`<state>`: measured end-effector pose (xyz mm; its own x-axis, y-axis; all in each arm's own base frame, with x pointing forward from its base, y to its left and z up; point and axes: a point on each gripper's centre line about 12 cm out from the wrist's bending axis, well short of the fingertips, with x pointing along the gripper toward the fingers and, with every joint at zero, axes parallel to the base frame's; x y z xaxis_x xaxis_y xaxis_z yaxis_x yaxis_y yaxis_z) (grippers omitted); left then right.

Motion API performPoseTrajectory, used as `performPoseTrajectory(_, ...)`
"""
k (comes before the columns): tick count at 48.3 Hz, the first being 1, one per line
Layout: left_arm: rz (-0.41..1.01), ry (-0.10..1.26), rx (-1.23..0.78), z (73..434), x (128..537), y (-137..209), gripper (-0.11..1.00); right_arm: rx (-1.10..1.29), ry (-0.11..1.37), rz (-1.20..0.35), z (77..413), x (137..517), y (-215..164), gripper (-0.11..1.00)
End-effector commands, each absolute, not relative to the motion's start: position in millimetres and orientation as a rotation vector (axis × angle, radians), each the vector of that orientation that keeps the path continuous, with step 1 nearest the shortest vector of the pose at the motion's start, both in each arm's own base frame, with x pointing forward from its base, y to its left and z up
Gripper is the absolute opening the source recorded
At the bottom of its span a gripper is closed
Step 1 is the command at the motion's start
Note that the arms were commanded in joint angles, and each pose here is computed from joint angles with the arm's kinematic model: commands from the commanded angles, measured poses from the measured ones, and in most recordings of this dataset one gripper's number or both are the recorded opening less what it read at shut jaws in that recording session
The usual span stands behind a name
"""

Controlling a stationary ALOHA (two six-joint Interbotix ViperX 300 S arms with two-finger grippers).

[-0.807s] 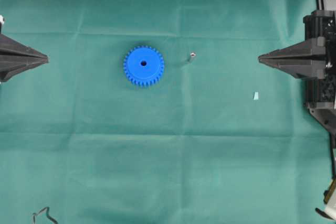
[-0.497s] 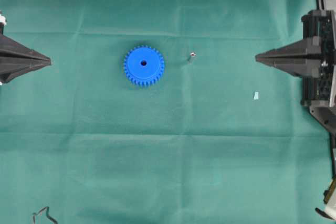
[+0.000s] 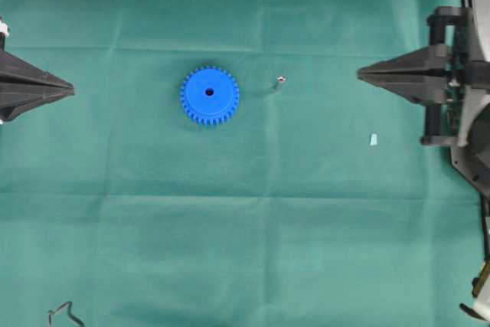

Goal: Insert the shaft into the center hole of the gear.
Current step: 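Move the open right gripper left toward the silver shaft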

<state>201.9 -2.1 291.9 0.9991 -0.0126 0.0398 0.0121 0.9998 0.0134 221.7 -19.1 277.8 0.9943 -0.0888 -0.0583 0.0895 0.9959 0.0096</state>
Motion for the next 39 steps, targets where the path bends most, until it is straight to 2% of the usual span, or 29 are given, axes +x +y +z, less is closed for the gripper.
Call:
performPoseTrajectory(1,-0.016,-0.066,0.016,302,204,-3,0.00,0.024,0.042,-0.117,282,232,-26,0.13)
performPoseTrajectory(5,-0.016,-0.068,0.016,302,204,-3,0.00,0.034,0.067,-0.141,272,241,-32,0.32)
performPoseTrajectory(13,-0.016,-0.064,0.016,302,204,-3,0.00,0.047,0.138,-0.179,248,262,-44,0.81)
performPoseTrajectory(15,-0.016,-0.063,0.016,301,204,-3,0.00,0.053,0.159,-0.189,240,267,-47,0.87)
performPoseTrajectory(22,-0.016,-0.060,0.016,301,205,-3,0.00,0.094,0.223,-0.242,206,286,-59,0.81)
performPoseTrajectory(39,-0.016,-0.048,0.015,299,205,-3,0.00,0.166,0.341,-0.320,150,305,-71,0.81)
